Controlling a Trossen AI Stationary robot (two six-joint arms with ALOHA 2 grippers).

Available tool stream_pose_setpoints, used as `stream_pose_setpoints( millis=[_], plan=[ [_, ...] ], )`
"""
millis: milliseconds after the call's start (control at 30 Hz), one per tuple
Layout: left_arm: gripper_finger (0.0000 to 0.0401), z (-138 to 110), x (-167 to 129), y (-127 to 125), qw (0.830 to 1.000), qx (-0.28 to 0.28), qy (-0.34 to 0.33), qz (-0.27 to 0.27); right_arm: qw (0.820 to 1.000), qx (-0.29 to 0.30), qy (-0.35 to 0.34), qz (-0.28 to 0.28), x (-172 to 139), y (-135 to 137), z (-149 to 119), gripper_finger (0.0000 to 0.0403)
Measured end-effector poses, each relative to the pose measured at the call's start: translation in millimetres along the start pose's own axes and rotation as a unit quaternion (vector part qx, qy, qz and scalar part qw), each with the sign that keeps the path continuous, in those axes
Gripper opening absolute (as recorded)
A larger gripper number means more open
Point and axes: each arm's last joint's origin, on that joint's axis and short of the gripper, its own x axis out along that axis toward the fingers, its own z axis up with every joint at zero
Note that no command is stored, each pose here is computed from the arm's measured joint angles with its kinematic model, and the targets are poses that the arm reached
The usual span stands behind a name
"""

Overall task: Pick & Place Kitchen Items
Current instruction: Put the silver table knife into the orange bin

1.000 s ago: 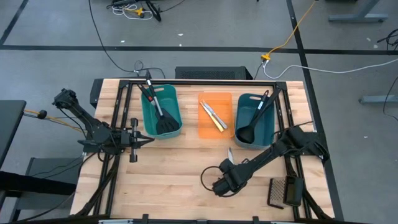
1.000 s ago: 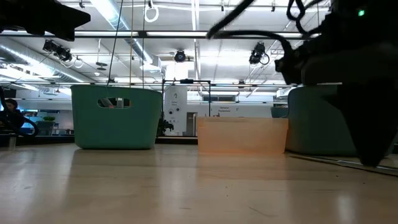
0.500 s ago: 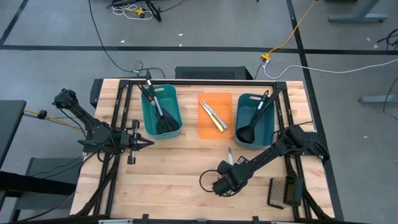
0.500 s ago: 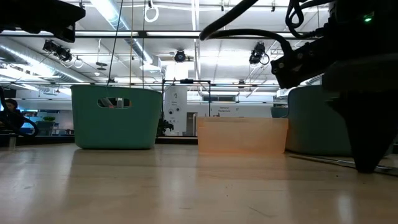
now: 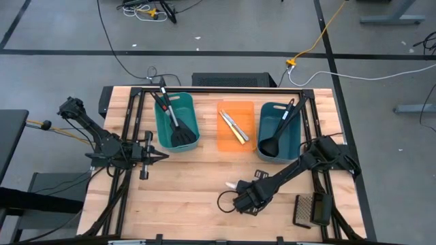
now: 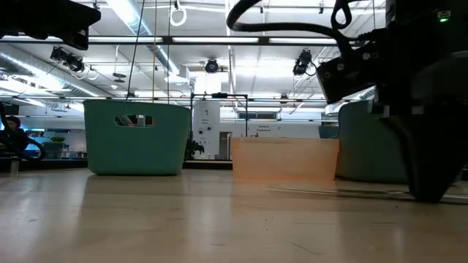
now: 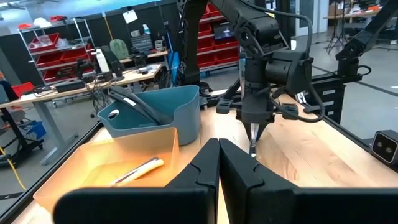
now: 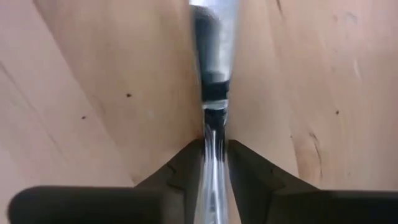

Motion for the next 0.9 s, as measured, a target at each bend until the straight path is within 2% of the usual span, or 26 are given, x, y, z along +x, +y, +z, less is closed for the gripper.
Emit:
stream_pose_setpoints(
  millis=[300,500,633,900],
  plan=[
    [0.0011,0.0,0.0,-0.1,1.000,0.001,0.000,-0.001,0.997,-0.066,-0.025,-0.011,0.2,2.2,0.0,0.0058],
    [0.0011,0.0,0.0,-0.1,1.000,0.000,0.000,-0.002,0.993,-0.115,-0.033,-0.017,0.1,2.4,0.7,0.0060],
    [0.0011,0.6,0.5,-2.2,0.999,-0.005,-0.006,-0.031,0.989,-0.140,-0.040,-0.023,0.3,2.6,1.1,0.0060],
    [0.0011,-0.2,17.2,-16.2,0.999,0.009,-0.006,-0.036,0.988,-0.142,-0.052,-0.027,0.6,2.6,3.2,0.0059]
  ],
)
